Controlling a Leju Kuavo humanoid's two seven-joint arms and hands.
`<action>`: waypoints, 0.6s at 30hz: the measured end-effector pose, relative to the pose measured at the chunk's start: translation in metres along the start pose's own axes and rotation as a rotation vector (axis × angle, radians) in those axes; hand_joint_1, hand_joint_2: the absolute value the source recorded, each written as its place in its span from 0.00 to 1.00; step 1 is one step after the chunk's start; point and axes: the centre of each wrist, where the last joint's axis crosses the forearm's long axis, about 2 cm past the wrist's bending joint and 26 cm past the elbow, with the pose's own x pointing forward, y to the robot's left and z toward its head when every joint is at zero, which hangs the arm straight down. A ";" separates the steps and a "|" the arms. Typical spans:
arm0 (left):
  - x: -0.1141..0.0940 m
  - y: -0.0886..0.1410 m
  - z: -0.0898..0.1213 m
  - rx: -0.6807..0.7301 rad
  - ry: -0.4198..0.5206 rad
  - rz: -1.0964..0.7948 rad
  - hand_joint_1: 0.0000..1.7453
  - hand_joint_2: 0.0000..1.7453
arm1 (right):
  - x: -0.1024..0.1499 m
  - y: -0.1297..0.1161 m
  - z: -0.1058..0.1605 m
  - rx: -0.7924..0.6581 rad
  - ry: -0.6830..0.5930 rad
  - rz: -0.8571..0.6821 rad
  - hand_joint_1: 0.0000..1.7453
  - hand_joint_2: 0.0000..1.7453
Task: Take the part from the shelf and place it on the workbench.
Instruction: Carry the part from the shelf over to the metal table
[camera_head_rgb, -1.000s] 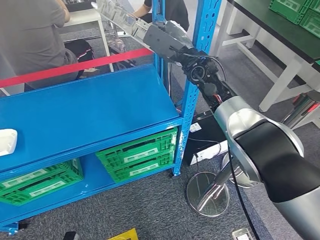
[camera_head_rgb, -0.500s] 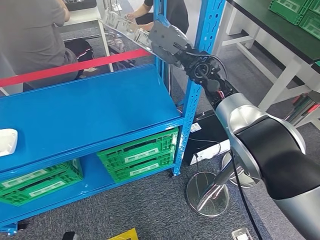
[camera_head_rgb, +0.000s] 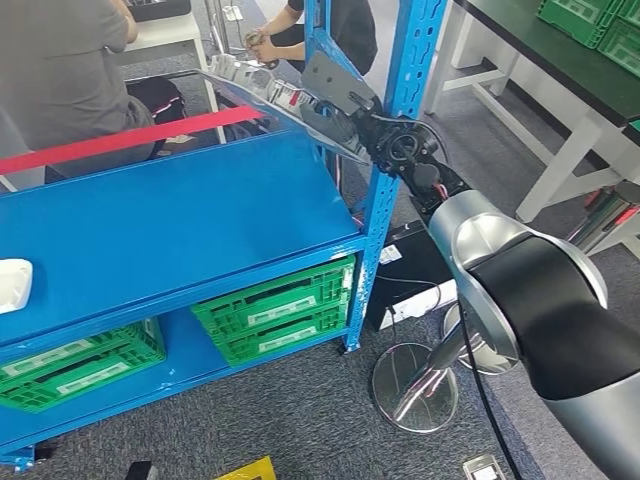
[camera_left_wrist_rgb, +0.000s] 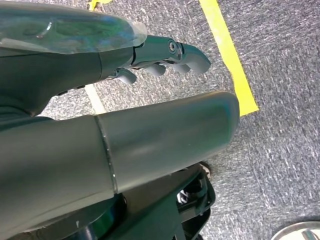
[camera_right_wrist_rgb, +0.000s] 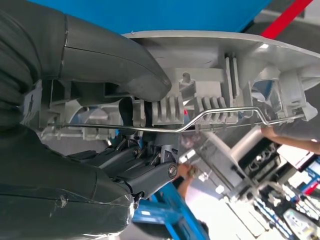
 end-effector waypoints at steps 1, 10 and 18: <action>0.000 0.000 0.000 0.000 -0.001 0.000 0.00 0.00 | -0.001 0.001 0.000 0.005 0.003 -0.012 1.00 1.00; 0.001 0.000 0.000 -0.003 -0.008 -0.005 0.00 0.00 | 0.000 0.016 -0.003 0.057 0.010 -0.034 1.00 1.00; 0.001 0.000 0.000 -0.003 -0.023 -0.005 0.00 0.00 | 0.015 0.042 -0.012 0.097 -0.015 -0.041 1.00 1.00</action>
